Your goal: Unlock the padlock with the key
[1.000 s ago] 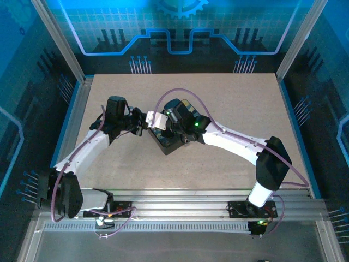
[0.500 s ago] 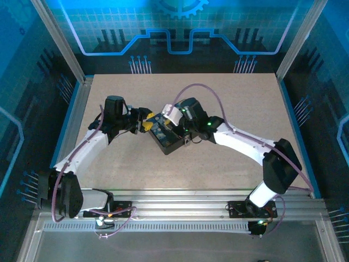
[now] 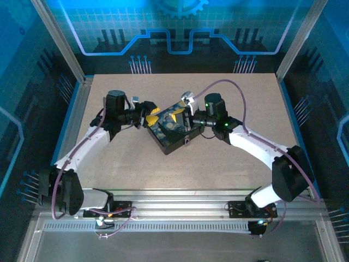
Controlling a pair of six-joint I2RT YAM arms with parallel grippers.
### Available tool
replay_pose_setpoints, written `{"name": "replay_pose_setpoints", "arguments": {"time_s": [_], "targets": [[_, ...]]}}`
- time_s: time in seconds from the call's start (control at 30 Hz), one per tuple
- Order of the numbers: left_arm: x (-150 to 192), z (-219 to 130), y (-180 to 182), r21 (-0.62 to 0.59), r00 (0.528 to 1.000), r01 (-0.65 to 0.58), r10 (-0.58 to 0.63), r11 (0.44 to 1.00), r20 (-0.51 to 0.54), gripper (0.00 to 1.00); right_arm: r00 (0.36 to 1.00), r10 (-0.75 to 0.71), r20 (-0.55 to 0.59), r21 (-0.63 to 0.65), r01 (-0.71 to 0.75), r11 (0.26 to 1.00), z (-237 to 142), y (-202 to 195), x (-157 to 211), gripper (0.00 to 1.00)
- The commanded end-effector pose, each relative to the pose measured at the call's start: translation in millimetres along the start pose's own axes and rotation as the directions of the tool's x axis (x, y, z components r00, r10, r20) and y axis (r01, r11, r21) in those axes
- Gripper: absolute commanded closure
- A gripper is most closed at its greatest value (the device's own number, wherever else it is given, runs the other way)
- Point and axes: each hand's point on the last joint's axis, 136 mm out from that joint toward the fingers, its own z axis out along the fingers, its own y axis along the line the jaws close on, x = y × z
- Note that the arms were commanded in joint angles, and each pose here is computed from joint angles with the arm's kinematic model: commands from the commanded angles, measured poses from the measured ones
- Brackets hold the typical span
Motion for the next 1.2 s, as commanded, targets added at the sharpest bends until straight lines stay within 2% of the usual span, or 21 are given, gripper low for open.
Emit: {"name": "replay_pose_setpoints", "arguments": {"time_s": [0.0,0.23,0.7,1.17], "targets": [[10,9,-12,0.041,0.998,-0.021,0.023,0.999,-0.06,0.53,0.996,0.04,0.08,-0.117,-0.031,0.993,-8,22,-24,1.0],[11,12,-10,0.059,0.997,0.048,-0.044,0.997,-0.065,0.53,0.996,0.043,0.077,-0.12,-0.034,0.992,-7,23,-25,1.0],[15,11,-12,0.076,0.992,0.111,-0.106,0.991,-0.067,0.62,0.998,0.021,0.058,-0.113,-0.015,0.994,12,21,-18,1.0],[15,10,-12,0.061,0.993,0.107,-0.103,0.992,-0.061,0.8,0.998,0.017,0.059,-0.103,-0.011,0.995,19,17,-15,1.0]]}}
